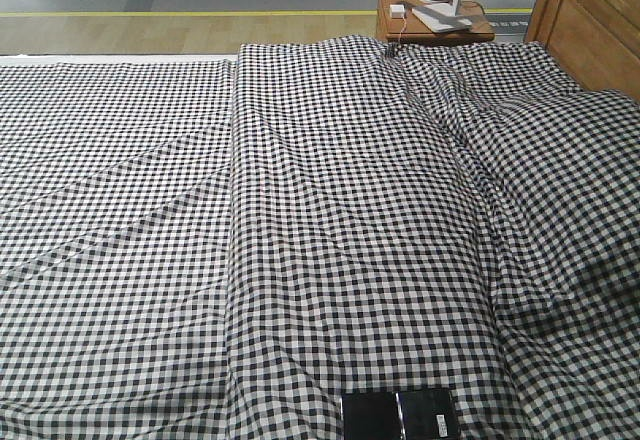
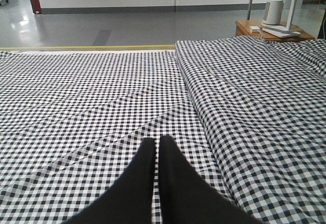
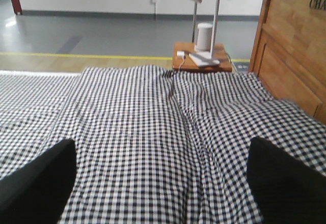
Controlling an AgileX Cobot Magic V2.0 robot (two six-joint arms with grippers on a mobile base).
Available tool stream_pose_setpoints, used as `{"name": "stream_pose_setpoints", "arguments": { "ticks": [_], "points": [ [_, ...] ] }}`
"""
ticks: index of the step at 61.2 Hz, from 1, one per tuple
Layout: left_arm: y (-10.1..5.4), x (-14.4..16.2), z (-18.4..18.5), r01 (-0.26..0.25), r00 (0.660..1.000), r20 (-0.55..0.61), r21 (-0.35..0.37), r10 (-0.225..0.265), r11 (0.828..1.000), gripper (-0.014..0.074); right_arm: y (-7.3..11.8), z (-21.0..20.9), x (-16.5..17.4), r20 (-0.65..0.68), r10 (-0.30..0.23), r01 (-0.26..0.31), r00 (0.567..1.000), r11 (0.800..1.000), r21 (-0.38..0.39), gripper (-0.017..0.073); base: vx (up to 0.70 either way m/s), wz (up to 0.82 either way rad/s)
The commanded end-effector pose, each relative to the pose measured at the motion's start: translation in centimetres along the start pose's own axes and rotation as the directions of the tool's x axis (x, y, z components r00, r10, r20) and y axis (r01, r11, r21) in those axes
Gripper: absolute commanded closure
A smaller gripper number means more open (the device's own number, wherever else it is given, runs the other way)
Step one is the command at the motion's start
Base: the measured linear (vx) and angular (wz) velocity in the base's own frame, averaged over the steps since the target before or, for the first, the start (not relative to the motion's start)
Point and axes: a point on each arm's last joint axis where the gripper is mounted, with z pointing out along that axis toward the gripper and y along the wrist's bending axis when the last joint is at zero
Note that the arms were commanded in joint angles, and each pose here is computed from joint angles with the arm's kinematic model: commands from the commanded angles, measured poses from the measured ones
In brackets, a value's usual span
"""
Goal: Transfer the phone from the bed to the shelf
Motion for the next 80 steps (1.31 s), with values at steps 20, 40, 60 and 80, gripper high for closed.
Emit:
{"name": "stream_pose_setpoints", "arguments": {
  "ticks": [20,40,60,80],
  "points": [
    [0.0,-0.5,0.0,0.012,0.998,0.067,-0.002,-0.012,1.0,0.0593,-0.2,3.2,-1.2,-0.064,0.044,-0.043,0.997,0.999,0.009,-0.003,0.0,0.0],
    [0.0,-0.5,0.0,0.012,0.998,0.067,-0.002,-0.012,1.0,0.0593,-0.2,8.8,-2.3,-0.303,0.136,-0.132,0.943,0.991,0.033,-0.003,0.0,0.0],
    [0.0,-0.5,0.0,0.012,0.998,0.067,-0.002,-0.012,1.0,0.0593,-0.2,11.7,-4.1,-0.452,0.116,-0.114,0.884,0.993,0.032,-0.003,0.0,0.0],
    [0.0,-0.5,0.0,0.012,0.998,0.067,-0.002,-0.012,1.0,0.0593,-2.9,10.7,-5.2,-0.537,0.139,-0.094,0.832,0.989,0.111,-0.003,0.0,0.0]
  ]
}}
